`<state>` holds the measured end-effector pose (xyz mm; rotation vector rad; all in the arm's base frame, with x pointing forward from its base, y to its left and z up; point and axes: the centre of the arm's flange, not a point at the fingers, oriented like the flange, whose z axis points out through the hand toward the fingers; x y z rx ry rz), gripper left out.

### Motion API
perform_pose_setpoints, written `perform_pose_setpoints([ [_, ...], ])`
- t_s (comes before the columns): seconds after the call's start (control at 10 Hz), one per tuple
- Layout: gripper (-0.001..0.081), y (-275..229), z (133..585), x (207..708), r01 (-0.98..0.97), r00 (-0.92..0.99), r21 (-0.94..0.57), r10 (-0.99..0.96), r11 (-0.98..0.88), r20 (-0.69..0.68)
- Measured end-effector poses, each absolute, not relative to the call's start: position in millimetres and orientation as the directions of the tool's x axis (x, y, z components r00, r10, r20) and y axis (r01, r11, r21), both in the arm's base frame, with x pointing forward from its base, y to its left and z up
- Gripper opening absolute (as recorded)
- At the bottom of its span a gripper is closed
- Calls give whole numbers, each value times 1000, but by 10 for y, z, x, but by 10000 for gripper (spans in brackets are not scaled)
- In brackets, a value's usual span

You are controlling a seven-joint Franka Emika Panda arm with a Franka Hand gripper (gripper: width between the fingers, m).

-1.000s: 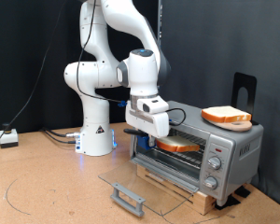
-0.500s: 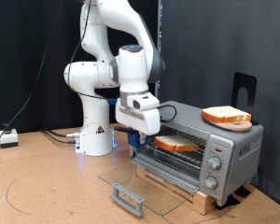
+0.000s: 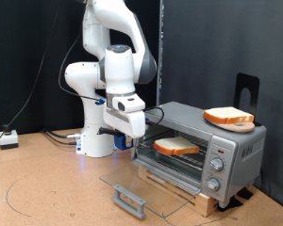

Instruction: Make a piece of toast with the oven

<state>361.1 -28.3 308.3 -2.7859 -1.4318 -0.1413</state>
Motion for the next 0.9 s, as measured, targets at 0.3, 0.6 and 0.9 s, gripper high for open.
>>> perform_pose_setpoints([
  [0.3,396,-223,3085,3599,812,580,12,809,-583,93],
  [0.6,396,-73,3106,3562,824,565,-13,820,-566,97],
  [0.9,396,-78,3114,3555,820,571,-17,815,-572,96],
])
